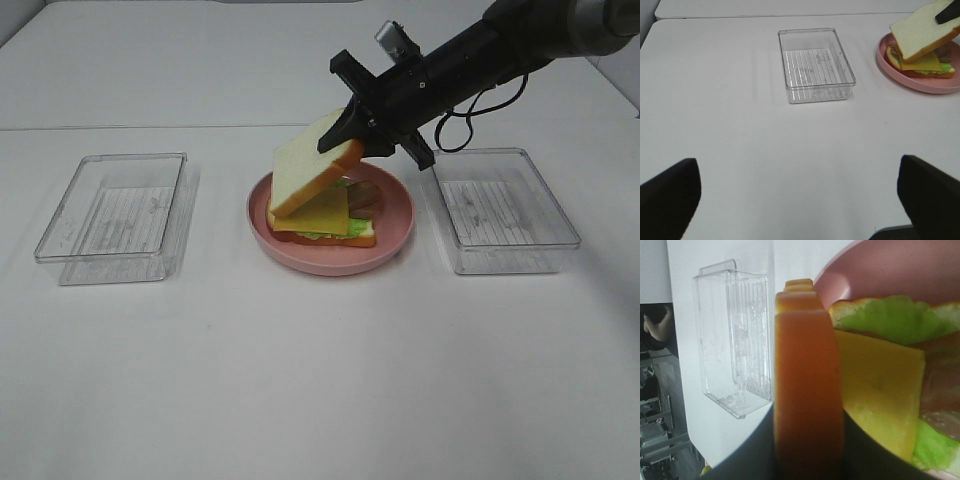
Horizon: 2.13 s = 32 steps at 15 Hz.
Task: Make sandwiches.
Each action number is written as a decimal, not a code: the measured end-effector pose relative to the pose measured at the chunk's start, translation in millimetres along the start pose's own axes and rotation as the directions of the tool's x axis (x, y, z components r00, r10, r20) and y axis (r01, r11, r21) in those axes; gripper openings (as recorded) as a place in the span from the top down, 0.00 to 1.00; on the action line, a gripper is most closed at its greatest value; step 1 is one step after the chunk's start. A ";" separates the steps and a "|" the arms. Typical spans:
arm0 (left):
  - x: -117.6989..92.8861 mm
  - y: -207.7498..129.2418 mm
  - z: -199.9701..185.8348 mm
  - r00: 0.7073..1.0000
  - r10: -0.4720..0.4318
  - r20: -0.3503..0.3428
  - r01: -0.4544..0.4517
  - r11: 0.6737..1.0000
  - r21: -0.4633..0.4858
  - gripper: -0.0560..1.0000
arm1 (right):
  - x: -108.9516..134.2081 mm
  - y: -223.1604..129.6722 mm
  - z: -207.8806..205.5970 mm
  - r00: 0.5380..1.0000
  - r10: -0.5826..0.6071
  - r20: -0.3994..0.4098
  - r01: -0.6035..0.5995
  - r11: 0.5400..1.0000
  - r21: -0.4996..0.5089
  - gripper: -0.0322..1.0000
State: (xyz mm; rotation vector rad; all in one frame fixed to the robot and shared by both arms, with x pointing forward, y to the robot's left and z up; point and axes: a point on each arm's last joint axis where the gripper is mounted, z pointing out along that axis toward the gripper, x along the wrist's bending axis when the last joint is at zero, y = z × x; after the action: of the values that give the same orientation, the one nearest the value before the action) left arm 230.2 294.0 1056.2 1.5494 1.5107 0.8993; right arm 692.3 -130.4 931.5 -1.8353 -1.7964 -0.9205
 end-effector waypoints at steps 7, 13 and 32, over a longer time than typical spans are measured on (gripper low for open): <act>0.0 0.0 0.0 1.000 0.000 0.000 0.000 1.000 0.000 0.01 | -11.1 -3.6 11.6 0.999 0.052 0.013 -0.052 0.997 0.048 0.74; 0.0 0.0 0.0 1.000 0.000 0.000 0.000 1.000 0.000 0.01 | -16.9 -4.9 14.6 0.997 0.060 0.048 -0.063 0.996 0.063 0.68; 0.0 0.0 0.0 1.000 0.000 0.000 0.000 1.000 0.000 0.01 | -65.3 43.1 -218.9 0.706 0.044 0.707 0.093 0.984 -0.153 0.12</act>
State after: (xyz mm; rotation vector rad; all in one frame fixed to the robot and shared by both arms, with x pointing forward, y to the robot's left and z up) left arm 230.2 294.0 1056.2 1.5494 1.5107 0.8993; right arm 700.7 -333.0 1045.3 -2.5283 -2.2183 -0.3784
